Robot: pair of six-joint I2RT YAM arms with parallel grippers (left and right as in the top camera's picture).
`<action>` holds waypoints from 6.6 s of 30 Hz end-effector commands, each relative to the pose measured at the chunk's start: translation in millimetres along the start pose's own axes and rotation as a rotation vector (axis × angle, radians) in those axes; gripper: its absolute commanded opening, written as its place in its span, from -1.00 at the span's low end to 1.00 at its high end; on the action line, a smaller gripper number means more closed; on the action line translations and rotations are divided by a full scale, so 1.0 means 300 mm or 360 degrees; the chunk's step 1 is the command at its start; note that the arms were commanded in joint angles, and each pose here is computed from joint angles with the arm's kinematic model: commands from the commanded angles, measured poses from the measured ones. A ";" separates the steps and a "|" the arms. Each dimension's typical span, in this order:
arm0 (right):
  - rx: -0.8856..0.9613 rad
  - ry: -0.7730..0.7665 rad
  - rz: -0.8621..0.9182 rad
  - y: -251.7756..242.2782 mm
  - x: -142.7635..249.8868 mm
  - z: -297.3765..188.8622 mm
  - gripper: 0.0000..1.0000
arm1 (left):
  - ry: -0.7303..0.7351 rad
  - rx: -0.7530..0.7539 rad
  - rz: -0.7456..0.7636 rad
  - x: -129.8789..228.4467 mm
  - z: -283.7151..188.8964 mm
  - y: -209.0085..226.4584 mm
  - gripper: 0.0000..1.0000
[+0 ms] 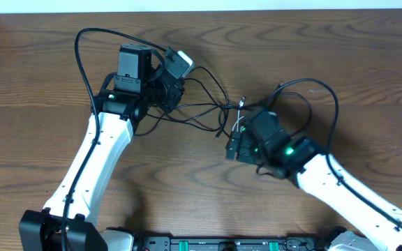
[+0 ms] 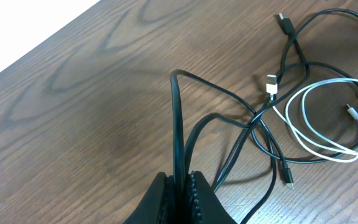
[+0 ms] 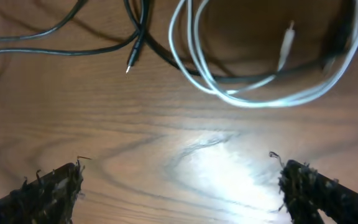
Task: Untangle cables
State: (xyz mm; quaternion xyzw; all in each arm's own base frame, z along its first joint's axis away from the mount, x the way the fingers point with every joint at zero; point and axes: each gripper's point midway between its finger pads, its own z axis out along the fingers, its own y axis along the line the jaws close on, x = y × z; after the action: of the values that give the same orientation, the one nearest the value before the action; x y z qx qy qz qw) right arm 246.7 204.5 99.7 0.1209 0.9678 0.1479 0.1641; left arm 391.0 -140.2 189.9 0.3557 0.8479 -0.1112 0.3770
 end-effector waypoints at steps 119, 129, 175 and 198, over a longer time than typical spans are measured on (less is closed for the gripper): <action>0.0396 -0.0470 0.0562 -0.155 -0.127 0.297 -0.98 | 0.0046 -0.0152 0.0015 0.014 0.001 0.062 0.78; 0.0074 -0.0657 0.0041 0.000 -0.250 0.010 -0.98 | 0.0046 -0.0152 0.0015 0.014 0.001 0.062 0.78; -0.0201 -0.0759 -0.0322 0.064 -0.253 -0.398 0.43 | 0.0072 -0.0127 -0.0008 0.029 0.002 0.050 0.62; 0.0464 0.0085 -0.1533 -0.200 -0.025 -0.146 0.95 | 0.0076 -0.0125 -0.0009 0.031 0.002 0.049 0.62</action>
State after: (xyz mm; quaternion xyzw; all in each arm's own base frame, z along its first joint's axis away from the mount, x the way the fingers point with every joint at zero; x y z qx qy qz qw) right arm 226.7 137.1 127.8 -0.2266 0.9545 -0.0526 0.1868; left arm 396.2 -126.8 186.2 0.3439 0.8587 -0.0716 0.3731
